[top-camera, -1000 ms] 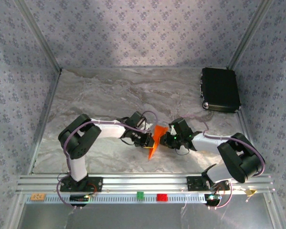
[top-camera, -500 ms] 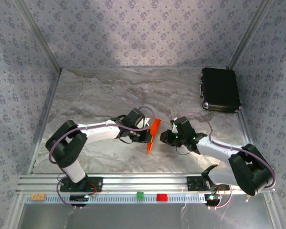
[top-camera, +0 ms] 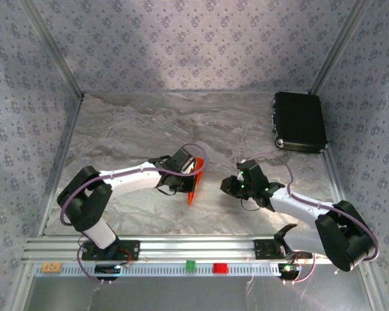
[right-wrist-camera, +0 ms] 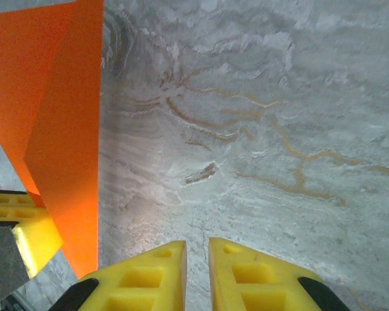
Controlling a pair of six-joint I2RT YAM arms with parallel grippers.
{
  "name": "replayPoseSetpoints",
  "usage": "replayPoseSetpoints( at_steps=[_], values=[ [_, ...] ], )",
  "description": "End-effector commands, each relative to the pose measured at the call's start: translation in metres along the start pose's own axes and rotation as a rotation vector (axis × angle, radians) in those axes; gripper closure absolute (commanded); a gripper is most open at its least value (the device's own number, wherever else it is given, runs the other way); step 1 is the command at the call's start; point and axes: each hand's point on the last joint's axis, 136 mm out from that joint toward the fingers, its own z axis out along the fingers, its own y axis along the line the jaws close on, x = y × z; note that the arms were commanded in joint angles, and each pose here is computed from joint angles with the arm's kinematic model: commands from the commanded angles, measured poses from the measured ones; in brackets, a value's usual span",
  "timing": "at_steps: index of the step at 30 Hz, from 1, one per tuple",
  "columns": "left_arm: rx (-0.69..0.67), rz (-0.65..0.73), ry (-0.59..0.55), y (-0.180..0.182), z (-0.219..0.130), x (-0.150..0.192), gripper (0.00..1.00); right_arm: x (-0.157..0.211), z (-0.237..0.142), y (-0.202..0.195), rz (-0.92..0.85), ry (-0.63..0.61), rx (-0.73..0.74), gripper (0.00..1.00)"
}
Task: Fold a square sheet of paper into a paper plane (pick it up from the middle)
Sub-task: Turn over a paper plane at the center of the table.
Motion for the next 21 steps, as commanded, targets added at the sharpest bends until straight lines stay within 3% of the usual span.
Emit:
replayPoseSetpoints(
  at_steps=[1,21],
  values=[
    [-0.069,-0.003,-0.034,0.007,-0.013,-0.006,1.0,-0.007,-0.004,-0.011,0.04,-0.041,0.053,0.82],
    [-0.184,-0.025,-0.03,0.026,-0.008,-0.006,0.99,0.0,-0.008,-0.016,0.049,-0.031,0.05,0.79]
  ],
)
